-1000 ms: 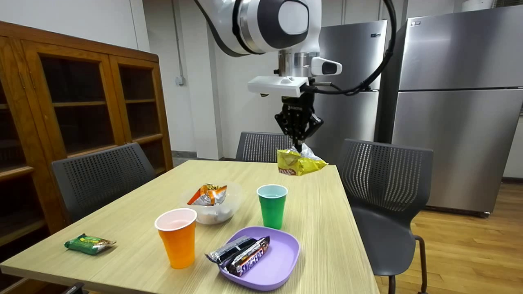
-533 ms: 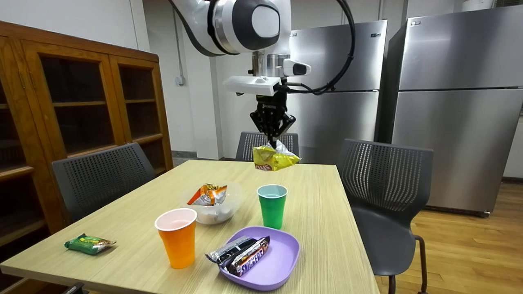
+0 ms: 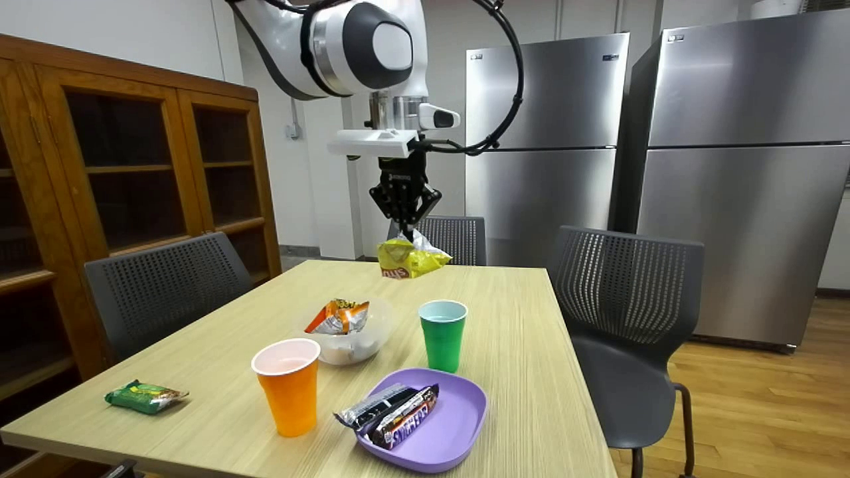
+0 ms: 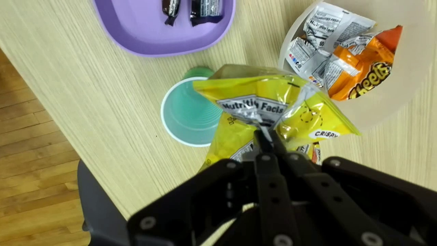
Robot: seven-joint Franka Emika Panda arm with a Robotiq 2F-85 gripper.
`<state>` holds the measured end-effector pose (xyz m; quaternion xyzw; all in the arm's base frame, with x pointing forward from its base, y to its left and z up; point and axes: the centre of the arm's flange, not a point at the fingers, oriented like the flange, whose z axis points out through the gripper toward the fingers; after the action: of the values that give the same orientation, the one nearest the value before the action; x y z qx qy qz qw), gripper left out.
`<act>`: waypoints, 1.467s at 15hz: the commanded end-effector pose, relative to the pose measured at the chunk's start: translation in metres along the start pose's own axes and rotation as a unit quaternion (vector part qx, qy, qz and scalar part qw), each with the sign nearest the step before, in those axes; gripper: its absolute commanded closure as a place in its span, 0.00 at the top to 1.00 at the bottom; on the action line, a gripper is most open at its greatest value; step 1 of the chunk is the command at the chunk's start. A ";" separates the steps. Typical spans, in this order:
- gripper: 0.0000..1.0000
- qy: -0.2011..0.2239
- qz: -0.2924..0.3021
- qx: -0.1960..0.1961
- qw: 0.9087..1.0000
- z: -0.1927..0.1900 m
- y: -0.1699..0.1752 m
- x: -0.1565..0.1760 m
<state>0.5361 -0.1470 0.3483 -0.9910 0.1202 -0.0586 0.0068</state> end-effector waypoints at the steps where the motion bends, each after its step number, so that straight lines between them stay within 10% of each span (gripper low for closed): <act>1: 0.00 -0.025 -0.019 -0.007 0.999 0.008 -0.029 -0.009; 22: 0.00 -0.099 -0.054 -0.039 0.993 0.095 -0.099 -0.025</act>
<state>0.5375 -0.0558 0.2497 -0.9968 0.0659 0.0447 -0.0121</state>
